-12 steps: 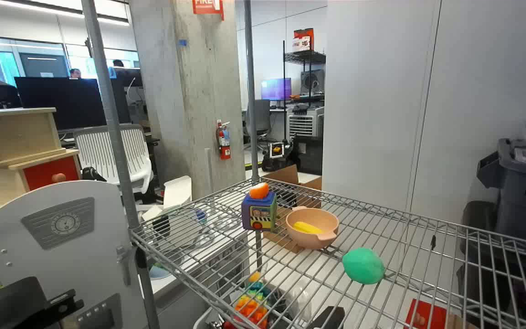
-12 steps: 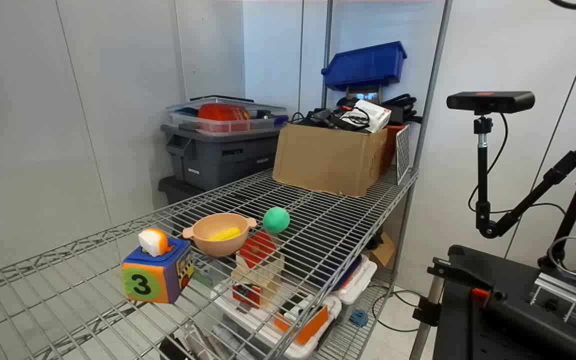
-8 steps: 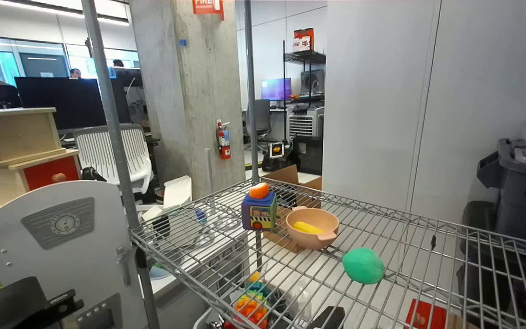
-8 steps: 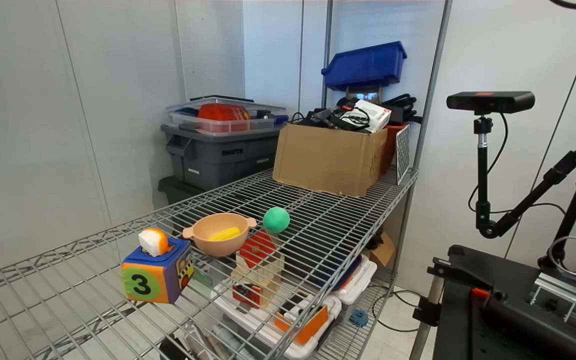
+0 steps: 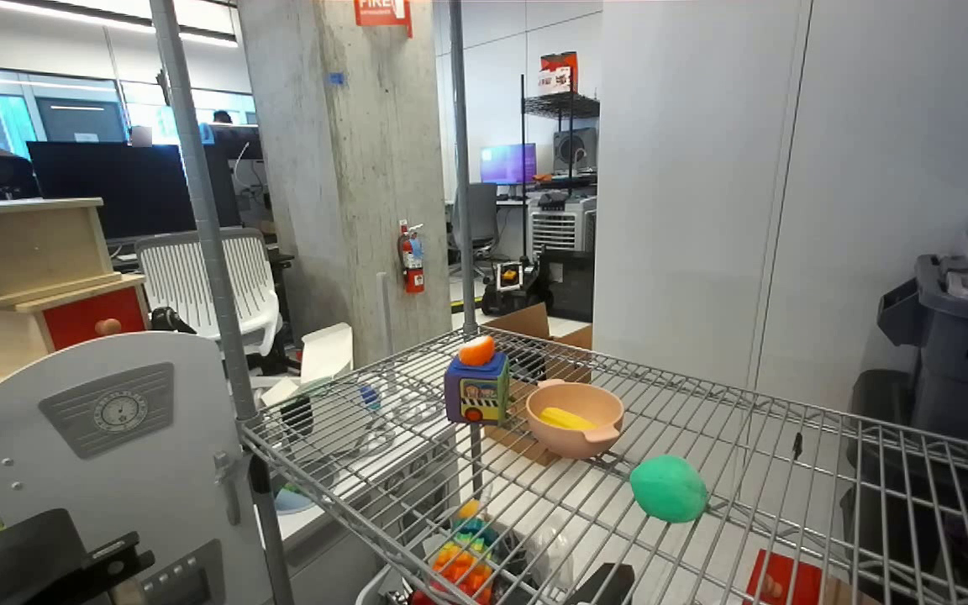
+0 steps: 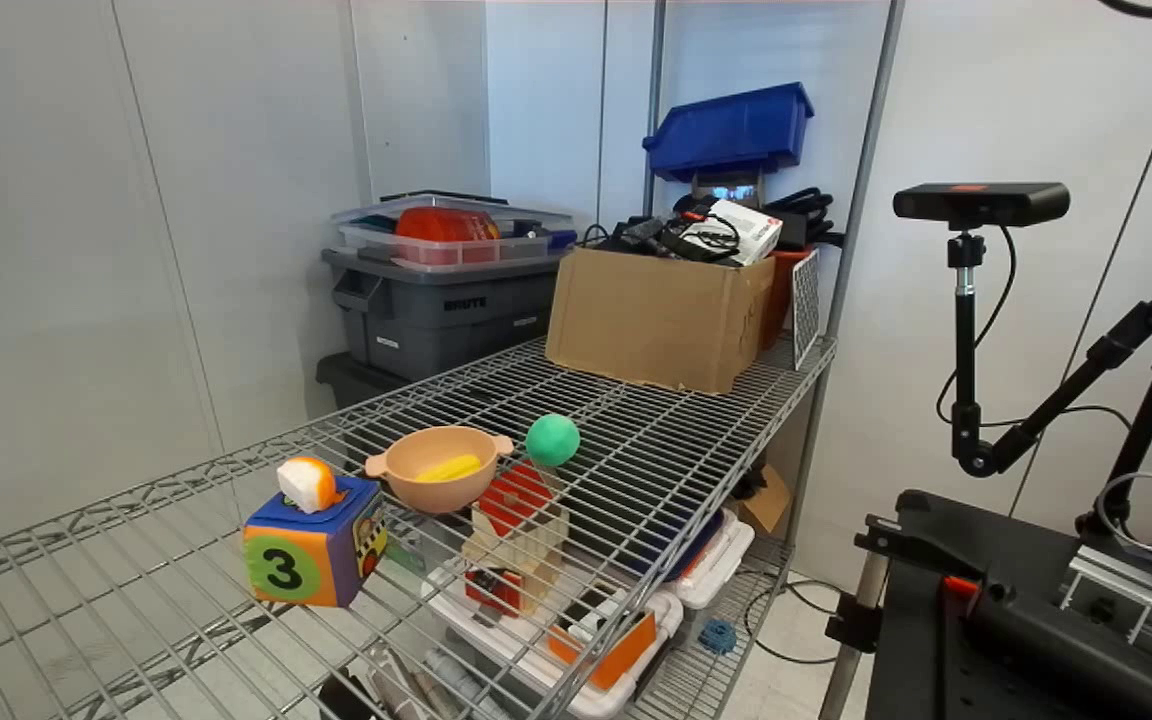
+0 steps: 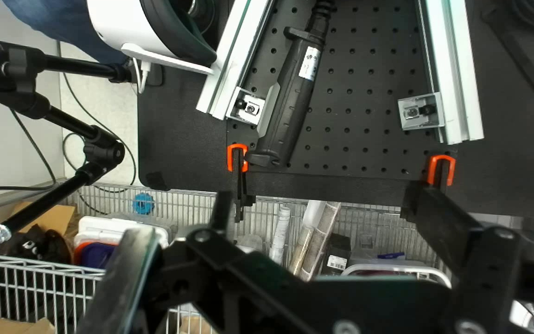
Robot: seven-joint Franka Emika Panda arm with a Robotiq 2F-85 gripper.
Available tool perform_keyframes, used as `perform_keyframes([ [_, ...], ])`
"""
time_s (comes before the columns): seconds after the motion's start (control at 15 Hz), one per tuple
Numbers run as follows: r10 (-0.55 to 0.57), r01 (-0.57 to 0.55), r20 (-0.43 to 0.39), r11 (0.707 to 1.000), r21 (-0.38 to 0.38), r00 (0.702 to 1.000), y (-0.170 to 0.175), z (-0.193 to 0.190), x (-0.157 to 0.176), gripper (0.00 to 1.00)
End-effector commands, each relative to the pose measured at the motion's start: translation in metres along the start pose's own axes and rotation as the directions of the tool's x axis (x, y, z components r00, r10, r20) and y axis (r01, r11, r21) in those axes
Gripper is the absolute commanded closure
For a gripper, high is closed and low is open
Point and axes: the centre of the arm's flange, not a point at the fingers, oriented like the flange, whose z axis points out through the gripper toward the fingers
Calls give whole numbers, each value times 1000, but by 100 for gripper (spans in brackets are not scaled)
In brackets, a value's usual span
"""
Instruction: Move the green ball to the left
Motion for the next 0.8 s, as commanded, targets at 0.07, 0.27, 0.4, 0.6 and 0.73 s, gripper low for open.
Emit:
perform_keyframes([
  [0.07, 0, 0, 0, 1000, 0, 1000, 0, 0, 0, 0],
  [0.27, 3, -3, -14, 1000, 24, 1000, 0, -4, 7, 0],
  [0.4, 57, -52, -44, 993, 102, 997, 1, -18, 40, 0],
  [0.6, 161, -144, -52, 958, 249, 986, 15, -36, 104, 0],
  [0.73, 238, -211, -43, 921, 328, 970, 26, -33, 137, 0],
])
